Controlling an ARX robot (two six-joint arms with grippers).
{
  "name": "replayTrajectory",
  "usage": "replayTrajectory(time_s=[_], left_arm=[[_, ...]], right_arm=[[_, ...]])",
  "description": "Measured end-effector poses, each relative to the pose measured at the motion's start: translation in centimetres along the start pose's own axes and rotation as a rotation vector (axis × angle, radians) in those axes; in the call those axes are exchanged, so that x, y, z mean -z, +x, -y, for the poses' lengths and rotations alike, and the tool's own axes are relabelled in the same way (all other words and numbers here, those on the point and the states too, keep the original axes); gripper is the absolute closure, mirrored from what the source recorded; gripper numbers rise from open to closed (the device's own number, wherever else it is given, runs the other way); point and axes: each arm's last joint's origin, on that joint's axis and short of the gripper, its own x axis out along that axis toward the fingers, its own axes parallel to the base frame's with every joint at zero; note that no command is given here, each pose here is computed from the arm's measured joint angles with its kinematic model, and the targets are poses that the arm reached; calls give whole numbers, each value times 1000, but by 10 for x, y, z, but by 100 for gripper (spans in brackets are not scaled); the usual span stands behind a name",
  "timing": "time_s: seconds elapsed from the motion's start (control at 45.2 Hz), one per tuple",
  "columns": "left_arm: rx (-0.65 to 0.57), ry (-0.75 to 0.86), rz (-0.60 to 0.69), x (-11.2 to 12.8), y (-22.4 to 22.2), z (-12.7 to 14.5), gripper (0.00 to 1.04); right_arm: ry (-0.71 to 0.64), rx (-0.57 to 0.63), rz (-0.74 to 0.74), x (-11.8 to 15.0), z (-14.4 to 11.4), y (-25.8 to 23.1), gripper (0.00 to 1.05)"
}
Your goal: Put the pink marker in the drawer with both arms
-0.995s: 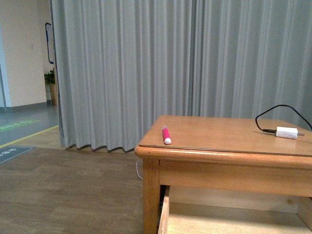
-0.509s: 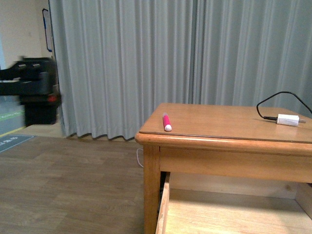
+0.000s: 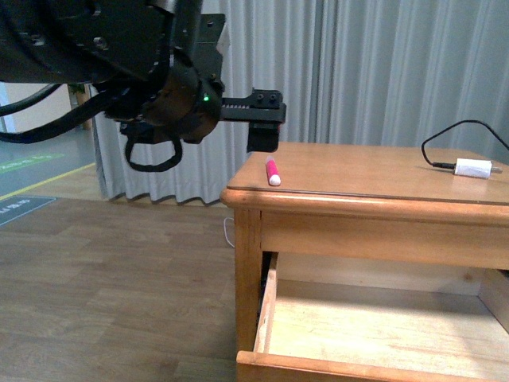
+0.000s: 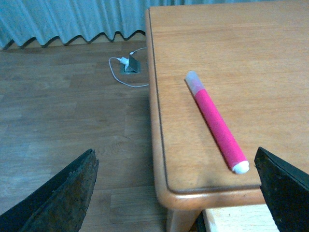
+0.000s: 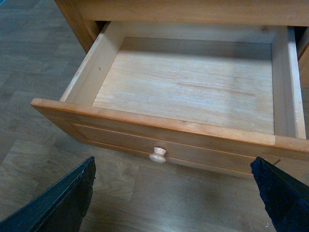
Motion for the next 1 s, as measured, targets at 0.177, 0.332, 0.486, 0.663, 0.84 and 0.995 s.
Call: replayTrajectory(time_s=[0.177,0.332,0.486,0.663,0.84,0.995], left_arm=[[17,14,-31,-2,28,19,6],[11,38,-67,3,51,33,6],[16,63,-100,10,66,41,6],[19,82,-134,16,76,48,6],[29,85,-145,18,76,51,6],[42,89,-156,19,76,52,33]], right_arm=[[0,0,0,0,0,0,8],[0,0,0,0,0,0,8],[0,0,0,0,0,0,8],[0,0,0,0,0,0,8],[0,0,0,0,0,0,8],[0,0,0,0,0,0,8]])
